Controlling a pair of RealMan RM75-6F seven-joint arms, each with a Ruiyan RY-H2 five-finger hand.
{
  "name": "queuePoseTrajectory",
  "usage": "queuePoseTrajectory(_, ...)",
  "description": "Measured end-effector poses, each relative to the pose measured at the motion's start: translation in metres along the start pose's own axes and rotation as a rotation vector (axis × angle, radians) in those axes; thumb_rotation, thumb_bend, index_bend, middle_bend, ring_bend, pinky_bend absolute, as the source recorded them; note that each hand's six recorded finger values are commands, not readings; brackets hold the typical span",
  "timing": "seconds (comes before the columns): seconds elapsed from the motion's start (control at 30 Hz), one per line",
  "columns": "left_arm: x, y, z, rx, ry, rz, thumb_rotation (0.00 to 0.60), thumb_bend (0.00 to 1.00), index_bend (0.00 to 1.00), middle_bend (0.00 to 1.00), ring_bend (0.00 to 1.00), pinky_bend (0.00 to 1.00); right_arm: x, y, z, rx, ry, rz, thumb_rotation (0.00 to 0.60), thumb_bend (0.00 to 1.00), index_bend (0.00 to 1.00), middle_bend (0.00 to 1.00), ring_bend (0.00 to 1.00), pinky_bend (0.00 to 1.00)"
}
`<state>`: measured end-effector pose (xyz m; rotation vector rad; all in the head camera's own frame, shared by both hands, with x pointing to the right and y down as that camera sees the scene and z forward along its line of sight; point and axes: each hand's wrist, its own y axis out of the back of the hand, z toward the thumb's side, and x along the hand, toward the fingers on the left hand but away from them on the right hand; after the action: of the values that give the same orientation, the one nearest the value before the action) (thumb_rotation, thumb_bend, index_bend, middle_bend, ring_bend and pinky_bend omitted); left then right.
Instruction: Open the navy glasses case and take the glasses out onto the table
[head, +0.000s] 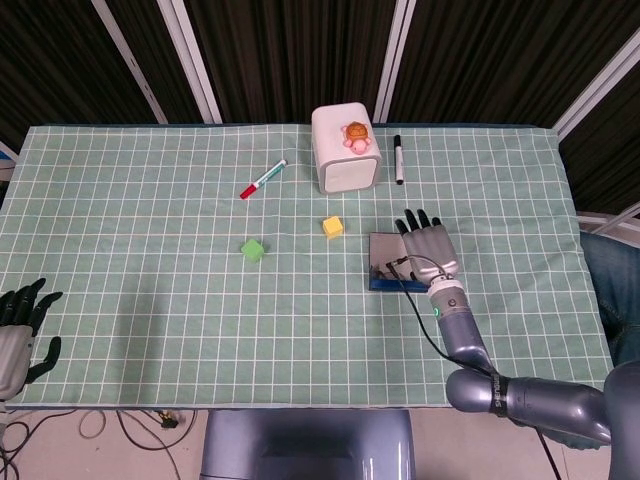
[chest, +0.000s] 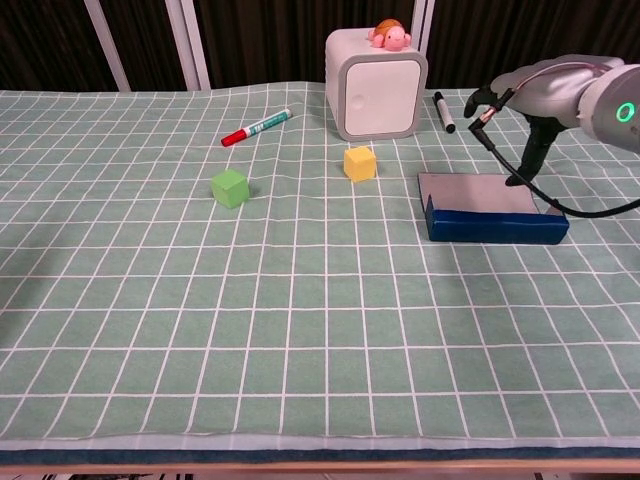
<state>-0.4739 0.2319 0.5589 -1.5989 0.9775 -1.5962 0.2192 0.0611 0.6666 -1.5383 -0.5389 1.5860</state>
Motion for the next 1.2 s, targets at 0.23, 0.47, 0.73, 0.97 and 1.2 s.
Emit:
queuePoseTrajectory(0.23,0.001,0.004,0.003,-0.002,-0.026,0.026,0.600,0.47,0.14,0.00,0.00,0.03,0.027,-0.014,-0.014,0.010,0.038,-0.030,0.600,0.24,0.16,0.10,0.09,0.24)
queuePoseTrajectory(0.47,0.000,0.006,0.010,-0.019,-0.073,0.046,0.600,0.47,0.14,0.00,0.00,0.02,0.055,-0.041,-0.034,-0.020,0.037,-0.027,0.600,0.24,0.16,0.10,0.09,0.24)
queuePoseTrajectory(0.73,0.000,0.009,0.012,-0.043,-0.097,0.073,0.600,0.45,0.14,0.00,0.00,0.02,0.060,-0.059,-0.039,-0.052,0.008,-0.047,0.600,0.20,0.16,0.09,0.08,0.24)
queuePoseTrajectory(0.97,0.000,0.009,0.011,-0.048,-0.097,0.074,0.600,0.45,0.14,0.00,0.00,0.02,0.060,-0.073,-0.036,-0.048,-0.028,-0.045,0.600,0.20,0.16,0.09,0.08,0.24)
queuePoseTrajectory(1.2,0.000,0.009,0.011,-0.056,-0.090,0.070,0.600,0.46,0.14,0.00,0.00,0.02,0.060,-0.081,-0.033,-0.035,-0.055,-0.066,0.600,0.20,0.16,0.10,0.08,0.24)
